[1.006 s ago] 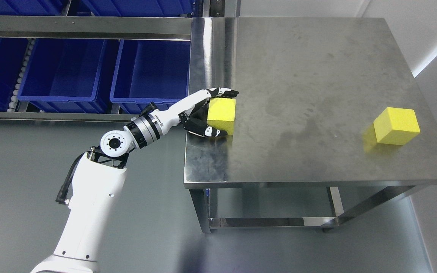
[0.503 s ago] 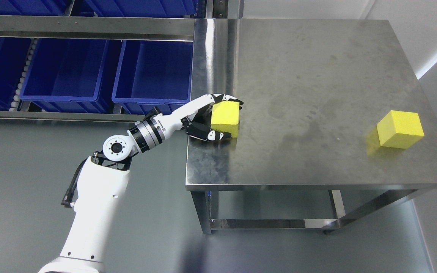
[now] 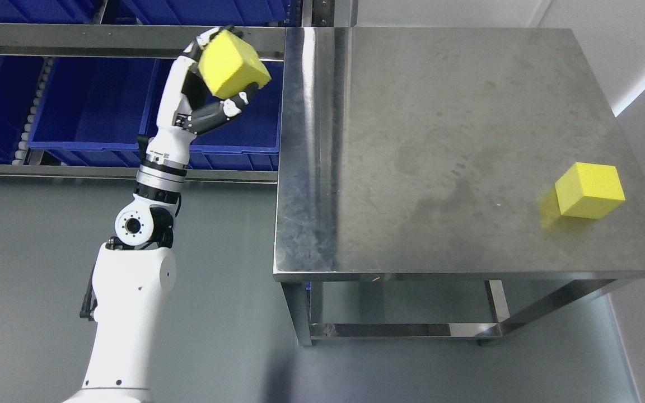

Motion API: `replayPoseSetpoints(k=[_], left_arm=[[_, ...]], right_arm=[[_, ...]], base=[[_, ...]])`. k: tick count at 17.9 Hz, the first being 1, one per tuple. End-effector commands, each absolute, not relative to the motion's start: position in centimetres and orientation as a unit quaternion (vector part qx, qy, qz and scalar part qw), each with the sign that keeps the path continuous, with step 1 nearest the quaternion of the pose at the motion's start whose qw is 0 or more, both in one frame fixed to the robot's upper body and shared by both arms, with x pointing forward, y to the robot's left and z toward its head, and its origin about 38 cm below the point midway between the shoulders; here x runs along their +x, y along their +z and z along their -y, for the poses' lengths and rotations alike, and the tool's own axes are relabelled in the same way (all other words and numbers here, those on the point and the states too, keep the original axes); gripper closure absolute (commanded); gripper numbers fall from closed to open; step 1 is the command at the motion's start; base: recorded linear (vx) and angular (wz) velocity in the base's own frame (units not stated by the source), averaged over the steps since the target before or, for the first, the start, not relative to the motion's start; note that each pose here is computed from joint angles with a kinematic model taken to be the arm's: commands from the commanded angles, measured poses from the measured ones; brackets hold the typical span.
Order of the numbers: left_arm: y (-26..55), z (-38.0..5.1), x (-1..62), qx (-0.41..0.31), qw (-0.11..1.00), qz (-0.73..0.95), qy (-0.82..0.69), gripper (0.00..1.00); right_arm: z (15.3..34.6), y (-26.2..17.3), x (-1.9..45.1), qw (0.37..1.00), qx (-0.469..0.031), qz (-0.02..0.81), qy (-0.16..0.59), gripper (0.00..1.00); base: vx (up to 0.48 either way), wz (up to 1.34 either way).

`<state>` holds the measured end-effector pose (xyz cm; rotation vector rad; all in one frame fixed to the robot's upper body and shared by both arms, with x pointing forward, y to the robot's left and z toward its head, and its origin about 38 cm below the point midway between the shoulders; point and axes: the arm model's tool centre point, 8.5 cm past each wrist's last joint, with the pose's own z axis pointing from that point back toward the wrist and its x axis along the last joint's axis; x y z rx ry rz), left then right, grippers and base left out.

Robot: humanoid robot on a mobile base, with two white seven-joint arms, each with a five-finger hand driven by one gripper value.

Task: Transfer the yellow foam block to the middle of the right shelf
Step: 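Lift the cube off the table with the left hand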

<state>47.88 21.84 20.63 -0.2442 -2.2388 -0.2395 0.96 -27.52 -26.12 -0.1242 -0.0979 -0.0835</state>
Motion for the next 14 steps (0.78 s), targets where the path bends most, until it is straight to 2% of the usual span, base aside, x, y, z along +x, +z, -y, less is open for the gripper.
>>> replayPoseSetpoints(k=[1, 7, 9, 14], left_arm=[[18.1, -26.7, 44.8, -0.054, 0.418, 0.907, 0.005, 0.5], [19.0, -27.3, 45.1, -0.031, 0.437, 0.896, 0.072, 0.51], [19.0, -27.2, 45.6, -0.034, 0.473, 0.877, 0.08, 0.52], [20.6, -23.6, 45.7, -0.069, 0.504, 0.86, 0.042, 0.52]], right_arm=[[28.7, -26.0, 1.5, 0.995, -0.071, 0.057, -0.039, 0.0], [28.7, -26.0, 1.5, 0.995, -0.071, 0.057, -0.039, 0.0], [28.7, -26.0, 1.5, 0.995, -0.071, 0.057, -0.039, 0.0], [28.7, -26.0, 1.5, 0.995, -0.071, 0.057, -0.039, 0.0]], base=[[-0.003, 0.07], [0.006, 0.23], [0.042, 0.71], [0.041, 1.03]])
